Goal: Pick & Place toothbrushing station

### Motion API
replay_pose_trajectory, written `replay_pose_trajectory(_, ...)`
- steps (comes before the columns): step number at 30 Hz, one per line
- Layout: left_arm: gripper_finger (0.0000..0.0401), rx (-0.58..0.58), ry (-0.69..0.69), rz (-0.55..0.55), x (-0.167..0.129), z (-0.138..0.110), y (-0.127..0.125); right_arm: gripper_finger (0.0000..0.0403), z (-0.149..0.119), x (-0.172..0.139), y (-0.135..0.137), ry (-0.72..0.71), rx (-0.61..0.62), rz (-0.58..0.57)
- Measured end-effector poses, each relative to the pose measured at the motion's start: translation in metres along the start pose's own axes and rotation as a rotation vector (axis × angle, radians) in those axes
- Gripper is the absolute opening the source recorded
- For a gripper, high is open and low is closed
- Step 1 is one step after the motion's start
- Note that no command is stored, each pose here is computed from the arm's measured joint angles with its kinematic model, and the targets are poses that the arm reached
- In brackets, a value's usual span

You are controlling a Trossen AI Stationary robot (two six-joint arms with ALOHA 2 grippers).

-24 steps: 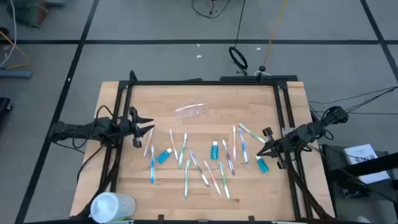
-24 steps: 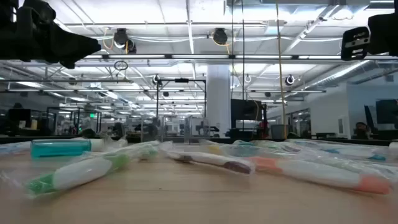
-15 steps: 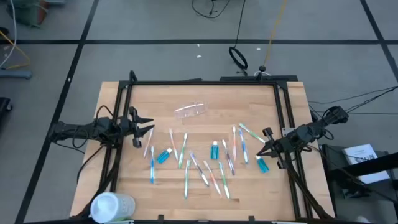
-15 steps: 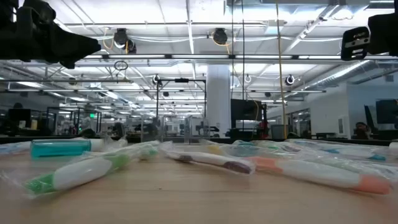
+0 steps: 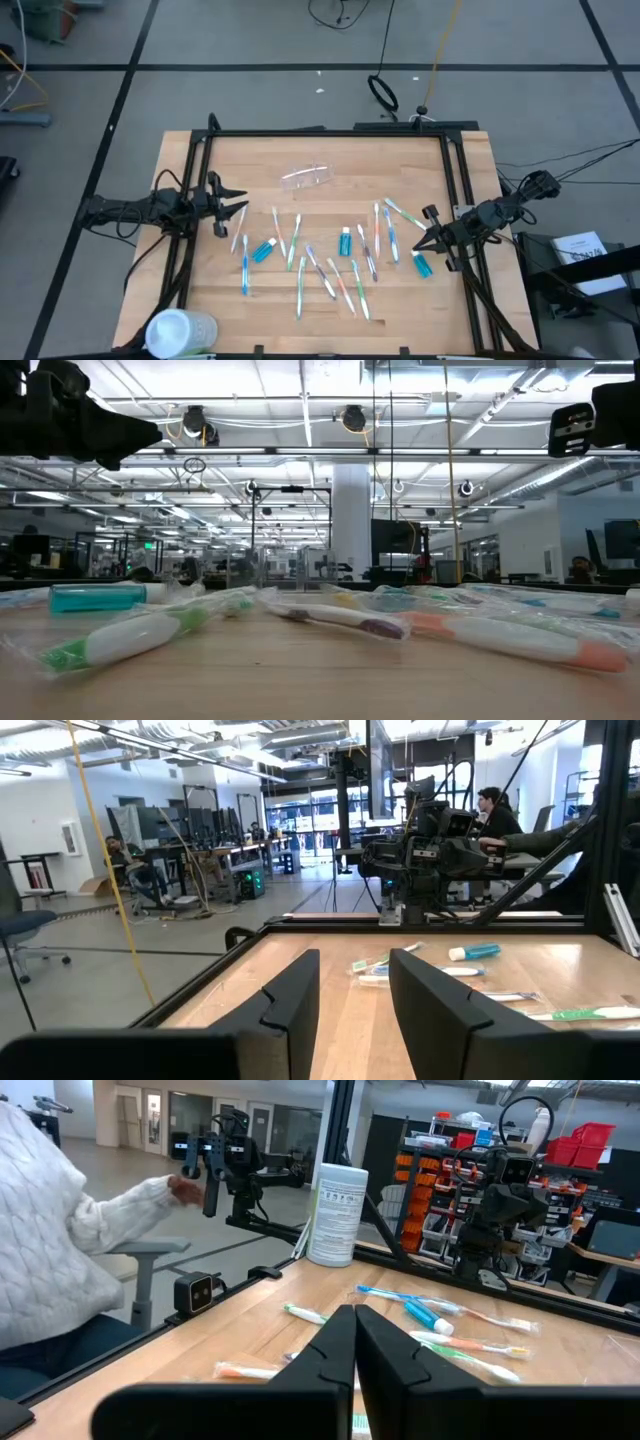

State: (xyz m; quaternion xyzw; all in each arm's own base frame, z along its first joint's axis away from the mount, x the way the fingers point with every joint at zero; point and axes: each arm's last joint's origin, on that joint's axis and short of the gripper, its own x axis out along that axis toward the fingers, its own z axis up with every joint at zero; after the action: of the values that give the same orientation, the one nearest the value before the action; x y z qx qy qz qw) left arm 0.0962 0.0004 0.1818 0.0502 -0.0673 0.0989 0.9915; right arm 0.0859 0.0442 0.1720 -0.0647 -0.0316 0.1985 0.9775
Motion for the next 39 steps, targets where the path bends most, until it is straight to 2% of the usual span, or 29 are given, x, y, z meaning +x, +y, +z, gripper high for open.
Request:
replay_pose_trajectory(8,0.0127,0.03,0.0,0.0,0.0,0.0,0.0,0.0004,0.0,0.0,0.0,0.0,0.0,0.0)
replay_pose_trajectory(14,0.0127,0.011,0.0,0.0,0.0,0.0,0.0,0.0004,0.006,0.0,-0.001,-0.064,-0.072,-0.014)
replay_pose_trajectory(19,0.0127,-0.085,-0.032,0.003,0.0,0.003,0.0,0.0004,0.013,-0.001,-0.002,-0.128,-0.074,-0.027)
replay_pose_trajectory(24,0.0127,-0.194,-0.054,0.002,0.0,0.005,0.001,0.0003,0.017,-0.002,-0.004,-0.163,-0.202,-0.076)
replay_pose_trajectory(26,0.0127,-0.293,-0.044,-0.002,0.0,0.004,0.001,0.0001,0.02,-0.002,-0.006,-0.166,-0.311,-0.172)
replay_pose_trajectory(28,0.0127,-0.371,-0.035,-0.001,0.0,0.003,0.0,0.0001,0.026,-0.005,-0.013,-0.157,-0.419,-0.387)
replay_pose_trajectory(29,0.0127,-0.386,-0.03,0.006,0.0,0.003,0.001,0.0001,0.031,-0.008,-0.017,-0.16,-0.417,-0.516)
replay_pose_trajectory(32,0.0127,-0.398,-0.023,0.044,0.0,0.002,0.002,0.0001,0.045,-0.02,-0.029,-0.22,-0.235,-0.863)
replay_pose_trajectory(34,0.0127,-0.408,-0.033,0.08,0.0,0.002,0.003,0.0001,0.046,-0.022,-0.032,-0.225,-0.188,-0.94)
replay_pose_trajectory(37,0.0127,-0.429,-0.055,0.169,-0.001,0.006,0.006,0.0,0.044,-0.018,-0.034,-0.191,-0.21,-0.946)
replay_pose_trajectory(39,0.0127,-0.454,-0.082,0.241,-0.002,0.013,0.01,0.0,0.04,-0.014,-0.037,-0.143,-0.192,-0.991)
